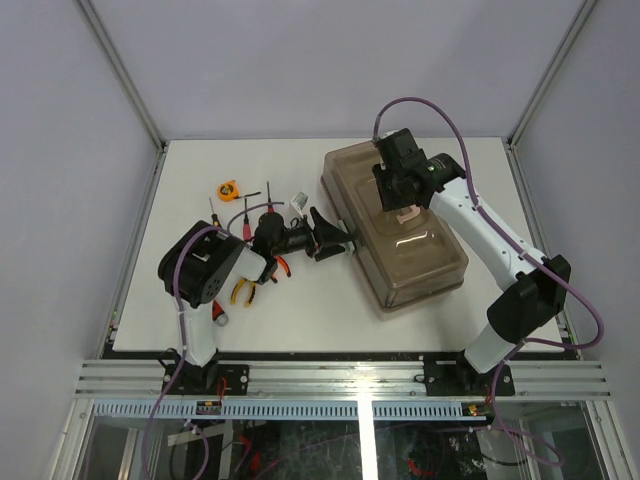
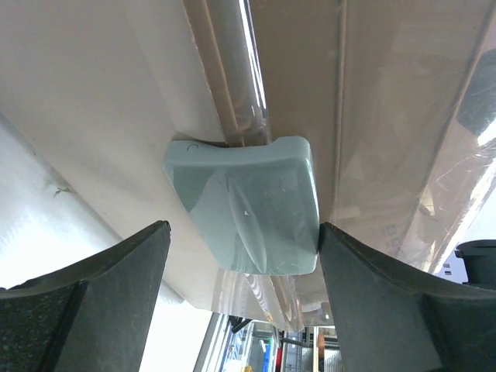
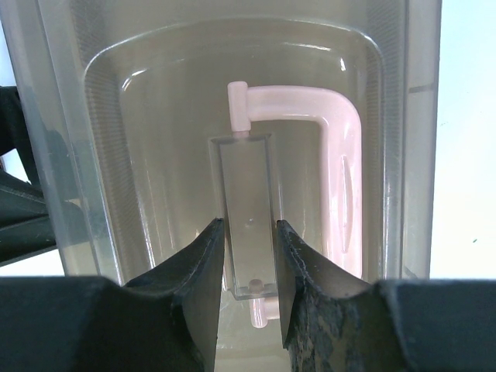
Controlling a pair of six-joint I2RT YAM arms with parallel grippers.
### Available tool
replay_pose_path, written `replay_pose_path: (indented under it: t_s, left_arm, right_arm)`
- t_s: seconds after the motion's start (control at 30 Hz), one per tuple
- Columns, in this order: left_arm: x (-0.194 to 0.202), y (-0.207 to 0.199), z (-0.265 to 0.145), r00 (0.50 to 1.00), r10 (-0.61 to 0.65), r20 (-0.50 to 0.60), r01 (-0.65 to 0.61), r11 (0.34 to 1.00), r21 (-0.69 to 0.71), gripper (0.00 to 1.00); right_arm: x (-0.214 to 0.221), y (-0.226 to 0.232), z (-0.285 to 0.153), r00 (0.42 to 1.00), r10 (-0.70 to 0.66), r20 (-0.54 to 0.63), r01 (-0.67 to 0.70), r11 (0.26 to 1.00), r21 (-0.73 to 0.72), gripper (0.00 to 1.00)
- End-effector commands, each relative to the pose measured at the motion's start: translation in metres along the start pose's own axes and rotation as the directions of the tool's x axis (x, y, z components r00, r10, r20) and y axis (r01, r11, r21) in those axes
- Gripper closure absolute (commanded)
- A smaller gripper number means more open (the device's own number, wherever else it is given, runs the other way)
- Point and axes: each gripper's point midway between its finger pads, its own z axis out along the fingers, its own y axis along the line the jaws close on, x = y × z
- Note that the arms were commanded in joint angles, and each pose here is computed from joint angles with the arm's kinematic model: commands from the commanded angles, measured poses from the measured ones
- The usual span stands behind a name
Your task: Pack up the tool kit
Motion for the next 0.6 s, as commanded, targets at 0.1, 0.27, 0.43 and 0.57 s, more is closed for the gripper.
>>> replay_pose_path:
  t_s: [0.1,0.27,0.43,0.57]
  left_arm:
    - [-0.015,-0.042,0.019,0.997,0.039,0.068,-0.049,0.987,0.152,0.27]
    - [-0.02,-0.051,0.022,0.997,0.016,0.075,-0.031,0.98,0.199,0.28]
    - [-0.021,-0.059,0.023,0.997,0.009,0.076,-0.026,0.974,0.226,0.28]
    - [-0.019,-0.062,0.024,0.998,0.006,0.069,-0.022,0.972,0.234,0.39]
  right_arm:
    - [0.075,0.028,0.005,0.953,-0.058,-0.296,0.026,0.993,-0.111,0.66]
    - [0.08,0.028,0.007,0.947,-0.061,-0.315,0.026,0.993,-0.114,0.66]
    - [0.084,0.027,0.007,0.945,-0.064,-0.321,0.028,0.993,-0.114,0.66]
    - [0.083,0.028,0.008,0.945,-0.064,-0.319,0.028,0.993,-0.116,0.67]
